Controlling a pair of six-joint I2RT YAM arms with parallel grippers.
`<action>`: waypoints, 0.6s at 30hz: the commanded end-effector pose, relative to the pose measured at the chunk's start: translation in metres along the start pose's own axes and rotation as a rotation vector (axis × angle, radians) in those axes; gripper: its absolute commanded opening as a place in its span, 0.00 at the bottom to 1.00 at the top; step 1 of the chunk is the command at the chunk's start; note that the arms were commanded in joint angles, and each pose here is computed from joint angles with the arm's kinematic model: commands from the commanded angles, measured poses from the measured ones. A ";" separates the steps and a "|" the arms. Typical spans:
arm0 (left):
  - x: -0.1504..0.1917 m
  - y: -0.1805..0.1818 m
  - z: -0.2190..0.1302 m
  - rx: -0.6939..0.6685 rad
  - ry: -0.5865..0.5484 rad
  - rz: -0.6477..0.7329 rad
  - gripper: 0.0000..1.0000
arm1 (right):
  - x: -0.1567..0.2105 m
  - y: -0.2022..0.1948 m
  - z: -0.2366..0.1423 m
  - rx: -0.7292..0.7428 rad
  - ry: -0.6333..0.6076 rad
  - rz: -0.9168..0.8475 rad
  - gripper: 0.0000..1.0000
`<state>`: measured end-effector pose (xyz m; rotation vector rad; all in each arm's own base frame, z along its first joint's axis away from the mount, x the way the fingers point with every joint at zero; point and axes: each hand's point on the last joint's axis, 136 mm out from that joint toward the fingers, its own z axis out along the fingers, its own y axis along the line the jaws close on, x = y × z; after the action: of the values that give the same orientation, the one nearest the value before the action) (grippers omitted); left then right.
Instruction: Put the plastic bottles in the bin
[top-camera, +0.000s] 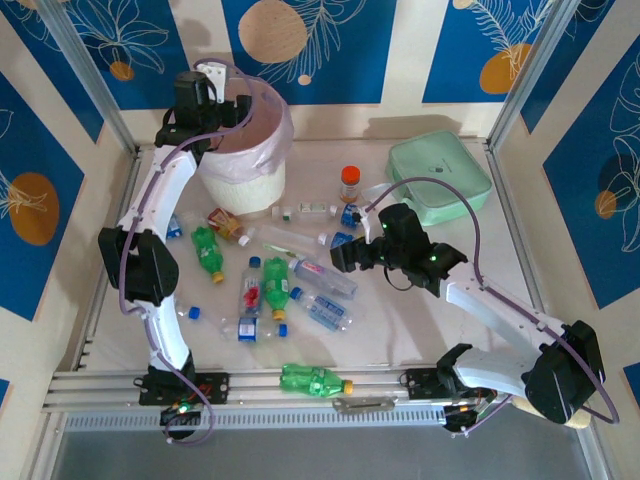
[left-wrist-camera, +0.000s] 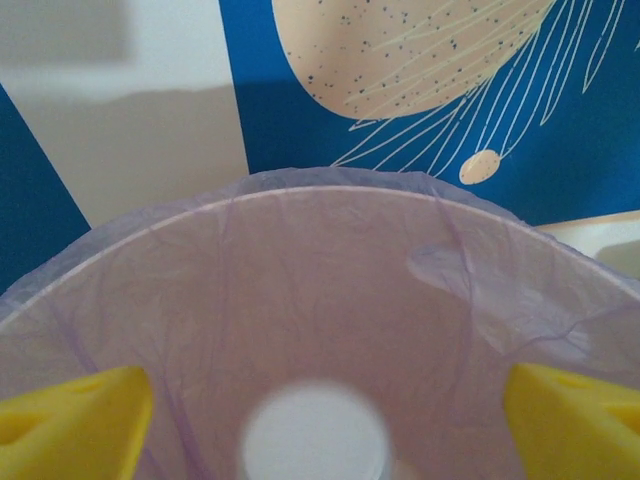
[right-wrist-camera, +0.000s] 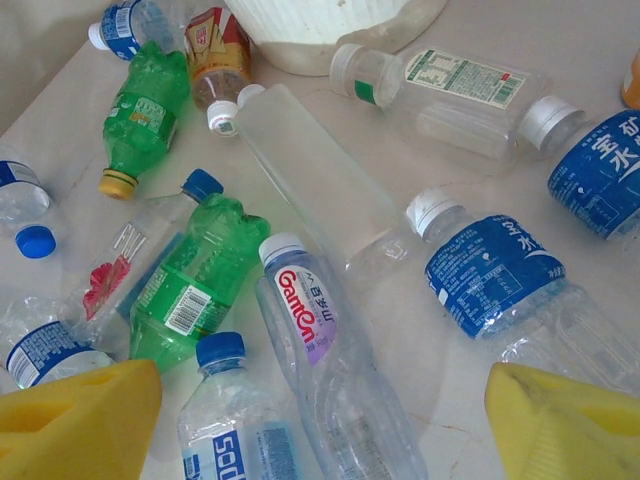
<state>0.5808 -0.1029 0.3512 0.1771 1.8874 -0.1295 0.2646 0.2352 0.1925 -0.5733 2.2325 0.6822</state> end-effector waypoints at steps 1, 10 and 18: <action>-0.019 0.008 -0.013 -0.030 -0.036 0.017 1.00 | 0.008 0.006 0.003 -0.028 0.037 -0.011 0.85; -0.038 -0.003 -0.072 0.023 -0.079 -0.037 1.00 | 0.018 0.041 0.019 -0.150 0.134 -0.086 0.85; -0.013 -0.029 -0.156 0.177 -0.125 -0.152 1.00 | 0.050 0.107 0.019 -0.346 0.314 -0.194 0.86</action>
<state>0.4576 -0.0989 0.4037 0.1507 1.8058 -0.2939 0.2102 0.3053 0.1736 -0.9760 2.3032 0.8529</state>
